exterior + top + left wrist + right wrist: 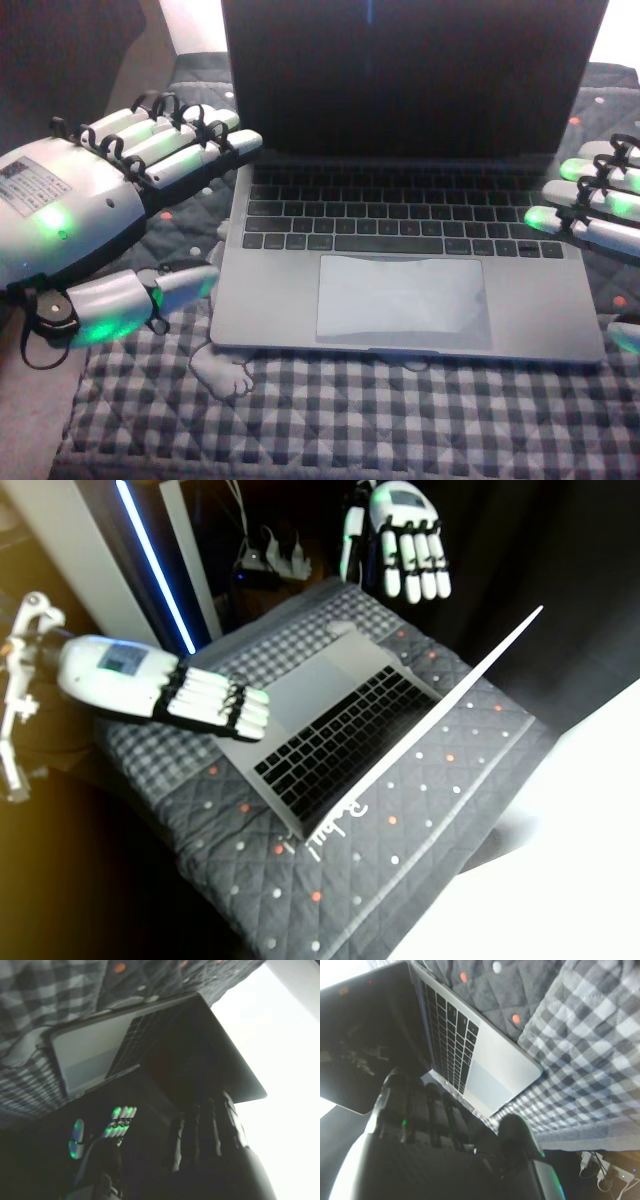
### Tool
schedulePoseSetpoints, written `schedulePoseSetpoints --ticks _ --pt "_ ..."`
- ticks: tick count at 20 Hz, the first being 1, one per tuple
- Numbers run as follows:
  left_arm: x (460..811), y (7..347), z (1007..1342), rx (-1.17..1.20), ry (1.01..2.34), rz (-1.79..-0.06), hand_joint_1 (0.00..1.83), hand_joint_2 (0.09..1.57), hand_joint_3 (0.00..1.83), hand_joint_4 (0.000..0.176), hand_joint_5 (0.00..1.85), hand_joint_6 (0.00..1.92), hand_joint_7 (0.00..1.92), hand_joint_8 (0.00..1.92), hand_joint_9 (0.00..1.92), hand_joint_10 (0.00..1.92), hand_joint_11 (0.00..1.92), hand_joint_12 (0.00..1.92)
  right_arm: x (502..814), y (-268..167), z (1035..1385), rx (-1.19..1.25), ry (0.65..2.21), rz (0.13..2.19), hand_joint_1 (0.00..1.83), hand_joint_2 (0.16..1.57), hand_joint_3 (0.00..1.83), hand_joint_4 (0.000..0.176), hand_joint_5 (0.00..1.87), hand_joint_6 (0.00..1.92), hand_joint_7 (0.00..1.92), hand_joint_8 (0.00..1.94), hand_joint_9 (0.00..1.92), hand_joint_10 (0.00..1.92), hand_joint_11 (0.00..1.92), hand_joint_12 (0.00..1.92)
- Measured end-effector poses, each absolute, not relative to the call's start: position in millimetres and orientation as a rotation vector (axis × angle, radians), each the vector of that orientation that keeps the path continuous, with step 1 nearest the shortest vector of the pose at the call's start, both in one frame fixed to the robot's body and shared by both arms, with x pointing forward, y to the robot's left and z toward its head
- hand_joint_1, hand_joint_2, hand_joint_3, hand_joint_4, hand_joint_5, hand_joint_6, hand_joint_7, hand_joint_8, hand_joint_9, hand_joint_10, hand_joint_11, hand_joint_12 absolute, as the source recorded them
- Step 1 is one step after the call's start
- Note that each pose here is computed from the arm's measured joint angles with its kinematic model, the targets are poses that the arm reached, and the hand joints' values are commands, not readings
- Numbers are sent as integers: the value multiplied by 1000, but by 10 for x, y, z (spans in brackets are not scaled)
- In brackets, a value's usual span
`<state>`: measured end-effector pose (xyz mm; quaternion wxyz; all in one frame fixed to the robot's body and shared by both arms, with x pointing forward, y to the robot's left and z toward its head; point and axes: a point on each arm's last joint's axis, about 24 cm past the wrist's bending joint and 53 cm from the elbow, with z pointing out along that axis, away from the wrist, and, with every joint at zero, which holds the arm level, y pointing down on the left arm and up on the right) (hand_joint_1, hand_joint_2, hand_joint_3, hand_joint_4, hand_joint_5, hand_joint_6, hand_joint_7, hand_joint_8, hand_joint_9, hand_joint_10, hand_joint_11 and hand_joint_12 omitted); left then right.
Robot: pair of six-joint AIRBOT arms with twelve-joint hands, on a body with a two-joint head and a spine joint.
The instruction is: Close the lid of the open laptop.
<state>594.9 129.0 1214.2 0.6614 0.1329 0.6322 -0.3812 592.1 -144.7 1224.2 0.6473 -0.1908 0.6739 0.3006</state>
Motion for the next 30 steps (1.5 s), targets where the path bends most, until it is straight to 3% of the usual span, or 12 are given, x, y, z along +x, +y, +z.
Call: schedulePoseSetpoints --ticks 1,2,4,7,9,11,14,19,24,28,29,30 --pt "5952 1291 12137 290 1434 -871 318 1395 0 38 99 19 121 9 184 73 0 940 5922 -1448 12251 -432 1529 685 93 1416 18 23 0 0 0 0 0 0 0 0" --pt "5948 1283 12105 275 1447 -891 294 1387 0 46 110 17 156 15 207 73 0 958 5919 -1446 12261 -432 1525 687 158 1412 10 31 0 0 0 0 0 0 0 0" --pt "5935 1238 11909 243 1501 -935 248 1389 0 0 246 45 225 15 218 68 0 988 5916 -1443 12286 -430 1514 691 173 1415 7 49 0 0 0 0 0 0 0 0" --pt "5868 1109 11597 256 1595 -950 309 1391 0 0 273 33 305 26 266 84 0 912 5912 -1442 12338 -422 1494 700 169 1423 6 79 0 0 0 0 0 0 0 0" --pt "5845 1049 11459 254 1630 -968 334 1370 0 0 265 21 327 19 309 98 0 1040 5913 -1448 12375 -413 1481 707 78 1414 1 33 0 0 0 0 0 0 0 0" --pt "5837 1039 11372 236 1657 -978 305 1350 0 0 230 4 296 3 287 85 0 1043 5912 -1446 12379 -412 1479 709 39 1411 0 100 0 0 0 0 0 0 0 0" --pt "5825 1028 11244 217 1699 -993 301 1355 1 2 218 2 287 2 281 61 0 935 5911 -1448 12401 -403 1472 718 27 1410 0 39 0 0 0 0 0 0 0 0" --pt "5807 1001 11165 205 1716 -1006 294 1355 0 17 176 2 226 1 262 40 0 825 5895 -1454 12536 -380 1421 752 114 1368 0 57 0 0 0 0 0 0 0 0" --pt "5810 1013 11168 190 1716 -1015 222 1372 1 25 193 4 234 1 260 33 0 885 6012 -1435 12954 -333 1287 788 393 1386 0 7 0 0 0 0 0 0 0 0" --pt "5804 1018 11113 184 1733 -1016 171 1386 4 6 186 5 228 3 257 29 0 888 6161 -1280 13278 -332 1200 811 333 1380 0 118 0 0 0 0 0 0 0 0" --pt "5803 1016 11113 185 1733 -1016 147 1383 3 4 179 2 227 2 262 30 0 844 6204 -1243 13343 -337 1184 801 341 1382 0 128 0 0 0 0 0 0 0 0" --pt "5804 1016 11111 184 1733 -1016 169 1373 0 6 189 5 236 4 276 35 0 847 6265 -1198 13399 -334 1182 801 307 1401 6 107 0 0 0 0 0 0 0 0"
